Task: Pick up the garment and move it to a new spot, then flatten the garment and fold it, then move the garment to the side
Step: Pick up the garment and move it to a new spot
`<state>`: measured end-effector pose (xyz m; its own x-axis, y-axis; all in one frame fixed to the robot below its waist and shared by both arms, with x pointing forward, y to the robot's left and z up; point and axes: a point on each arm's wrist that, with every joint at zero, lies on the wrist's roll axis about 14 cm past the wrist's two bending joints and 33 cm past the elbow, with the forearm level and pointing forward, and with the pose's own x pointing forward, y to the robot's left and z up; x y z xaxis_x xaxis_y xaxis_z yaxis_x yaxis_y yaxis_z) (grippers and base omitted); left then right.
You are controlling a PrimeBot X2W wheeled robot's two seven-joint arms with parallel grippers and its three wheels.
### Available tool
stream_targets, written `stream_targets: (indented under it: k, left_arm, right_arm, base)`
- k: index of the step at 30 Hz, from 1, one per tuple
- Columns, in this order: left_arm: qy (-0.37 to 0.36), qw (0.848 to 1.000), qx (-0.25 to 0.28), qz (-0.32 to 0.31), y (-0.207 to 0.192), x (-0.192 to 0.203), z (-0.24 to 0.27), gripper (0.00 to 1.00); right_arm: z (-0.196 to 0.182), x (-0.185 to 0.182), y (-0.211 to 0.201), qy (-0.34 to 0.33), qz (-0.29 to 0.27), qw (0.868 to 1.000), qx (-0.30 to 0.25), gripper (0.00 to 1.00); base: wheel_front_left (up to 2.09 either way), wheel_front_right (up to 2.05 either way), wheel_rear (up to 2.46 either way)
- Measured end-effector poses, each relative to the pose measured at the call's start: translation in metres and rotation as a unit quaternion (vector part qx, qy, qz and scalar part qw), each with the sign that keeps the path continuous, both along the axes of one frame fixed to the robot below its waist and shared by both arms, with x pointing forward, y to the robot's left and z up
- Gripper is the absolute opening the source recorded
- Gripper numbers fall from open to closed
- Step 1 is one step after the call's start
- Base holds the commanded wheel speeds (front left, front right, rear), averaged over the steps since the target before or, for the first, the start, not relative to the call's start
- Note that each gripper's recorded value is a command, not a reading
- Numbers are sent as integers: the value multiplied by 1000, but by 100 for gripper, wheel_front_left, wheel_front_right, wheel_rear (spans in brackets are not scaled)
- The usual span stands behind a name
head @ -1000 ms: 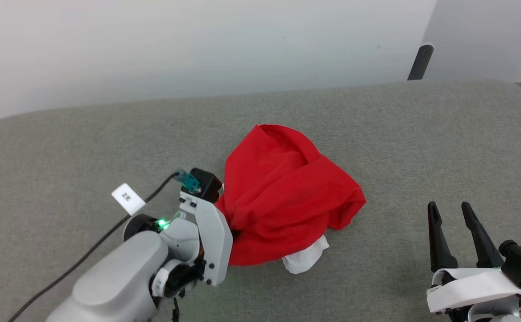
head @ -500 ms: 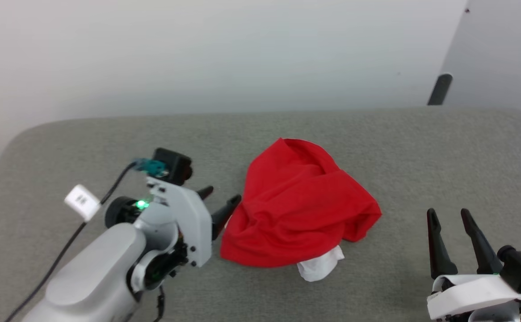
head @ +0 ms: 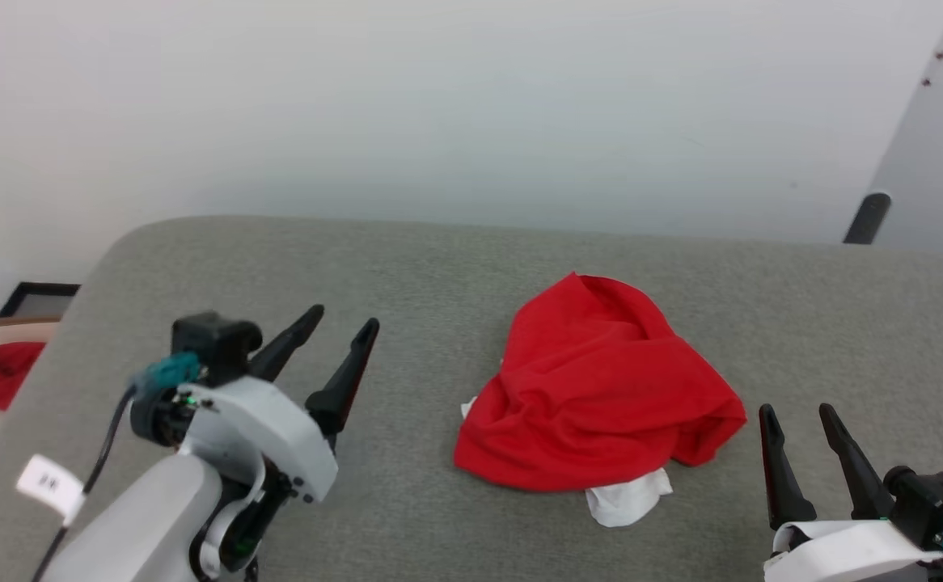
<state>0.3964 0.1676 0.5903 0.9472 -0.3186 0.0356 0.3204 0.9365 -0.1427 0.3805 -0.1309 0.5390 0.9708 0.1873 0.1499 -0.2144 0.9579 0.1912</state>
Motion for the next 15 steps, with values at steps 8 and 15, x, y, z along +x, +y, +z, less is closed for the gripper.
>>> stream_targets:
  k: [8,15]
  left_arm:
    - [-65,995,0,78,47,-26,3,100]
    - [-74,987,2,144,83,-47,-6,100]
  right_arm:
    - [-2,-3,10,-4,14,1000,-4,100]
    - [-2,-6,3,-14,2,1000,-17,100]
  base:
    - [0,0,0]
    - [0,0,0]
